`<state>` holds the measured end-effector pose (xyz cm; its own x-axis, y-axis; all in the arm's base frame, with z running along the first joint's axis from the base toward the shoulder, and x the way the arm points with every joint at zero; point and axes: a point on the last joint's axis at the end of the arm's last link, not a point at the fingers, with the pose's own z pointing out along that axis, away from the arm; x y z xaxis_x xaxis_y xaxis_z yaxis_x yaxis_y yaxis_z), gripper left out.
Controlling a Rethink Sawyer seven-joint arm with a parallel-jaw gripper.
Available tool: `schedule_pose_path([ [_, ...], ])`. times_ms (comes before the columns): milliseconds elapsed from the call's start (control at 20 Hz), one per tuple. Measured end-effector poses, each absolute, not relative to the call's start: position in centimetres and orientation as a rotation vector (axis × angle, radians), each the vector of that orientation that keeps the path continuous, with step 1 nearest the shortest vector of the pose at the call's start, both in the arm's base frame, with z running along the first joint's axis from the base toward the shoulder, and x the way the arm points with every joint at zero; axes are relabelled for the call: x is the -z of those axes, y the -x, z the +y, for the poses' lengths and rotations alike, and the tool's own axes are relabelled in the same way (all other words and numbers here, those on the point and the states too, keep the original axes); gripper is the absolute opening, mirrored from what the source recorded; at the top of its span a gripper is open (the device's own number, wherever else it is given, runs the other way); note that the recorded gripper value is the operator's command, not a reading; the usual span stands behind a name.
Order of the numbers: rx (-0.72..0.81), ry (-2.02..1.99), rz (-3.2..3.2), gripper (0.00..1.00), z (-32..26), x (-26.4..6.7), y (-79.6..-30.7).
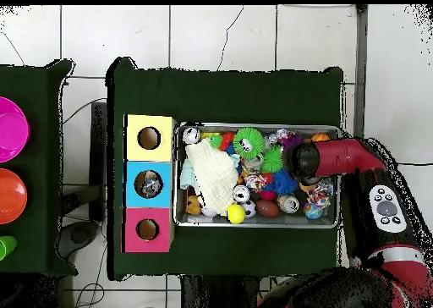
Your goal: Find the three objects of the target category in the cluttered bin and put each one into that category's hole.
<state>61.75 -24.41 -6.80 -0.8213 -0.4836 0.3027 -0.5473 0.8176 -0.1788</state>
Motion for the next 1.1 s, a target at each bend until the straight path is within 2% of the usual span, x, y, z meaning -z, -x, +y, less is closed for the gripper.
schedule_pose_path([
  [400,-0.581,-0.923,-2.616,1.00,-25.3,6.0,-60.7],
  [900,-0.740,-1.007,-2.605,1.00,-26.9,3.6,-61.4],
  [1100,-0.762,-1.035,-2.623,1.00,-27.1,3.7,-61.6],
])
